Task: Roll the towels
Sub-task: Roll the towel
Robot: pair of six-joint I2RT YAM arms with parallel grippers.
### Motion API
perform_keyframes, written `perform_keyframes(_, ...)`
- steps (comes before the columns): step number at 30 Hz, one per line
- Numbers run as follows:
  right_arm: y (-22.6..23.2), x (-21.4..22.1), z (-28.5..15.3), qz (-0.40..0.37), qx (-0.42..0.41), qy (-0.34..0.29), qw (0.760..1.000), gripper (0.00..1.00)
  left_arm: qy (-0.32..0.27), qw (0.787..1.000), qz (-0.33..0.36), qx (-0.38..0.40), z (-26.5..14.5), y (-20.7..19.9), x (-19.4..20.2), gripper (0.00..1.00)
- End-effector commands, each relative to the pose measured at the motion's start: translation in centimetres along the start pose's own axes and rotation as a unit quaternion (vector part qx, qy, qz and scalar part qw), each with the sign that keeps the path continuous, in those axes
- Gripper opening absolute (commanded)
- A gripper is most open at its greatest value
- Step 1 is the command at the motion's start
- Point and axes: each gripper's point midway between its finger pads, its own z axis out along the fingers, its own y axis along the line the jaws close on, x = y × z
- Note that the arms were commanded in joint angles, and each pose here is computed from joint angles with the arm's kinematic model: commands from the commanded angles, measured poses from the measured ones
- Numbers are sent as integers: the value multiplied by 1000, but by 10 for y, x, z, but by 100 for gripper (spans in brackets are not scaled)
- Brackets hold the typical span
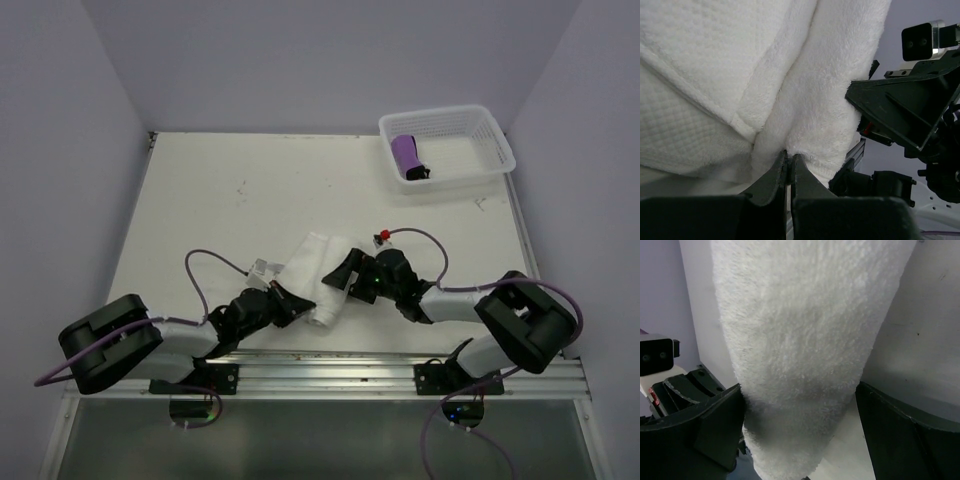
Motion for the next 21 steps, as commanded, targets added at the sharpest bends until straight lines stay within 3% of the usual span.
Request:
perform_keyframes(1, 12, -3, 12, 5, -21, -22, 1000, 89, 16, 999, -11, -39, -4, 28, 7, 0)
perform_keyframes(4, 12, -5, 15, 15, -5, -28, 1000, 75, 16, 999, -12, -40, -5, 30, 7, 0)
perform_keyframes(5, 10, -6, 15, 16, 7, -28, 999, 62, 17, 999, -10, -41, -5, 31, 7, 0)
perform_keyframes(8, 5, -11, 13, 16, 53, -29, 998, 52, 15, 999, 7, -42, -5, 31, 6, 0)
perform_keyframes(11, 2, -16, 10, 10, 101, -20, 995, 45, 8, 998, 39, -47, -4, 29, 2, 19)
perform_keyframes(12, 2, -16, 10, 7, 113, -15, 993, 42, -2, 998, 48, -52, -3, 29, -2, 32)
perform_keyframes(15, -3, -15, 9, -1, 155, 4, 988, 36, -22, 995, 80, -53, -6, 21, -13, 54)
perform_keyframes(18, -7, -16, 9, -4, 182, 13, 983, 35, -48, 991, 112, -57, -11, 11, -27, 65)
perform_keyframes(21, -9, -16, 9, -5, 202, 21, 979, 35, -77, 983, 156, -54, -18, -3, -42, 70)
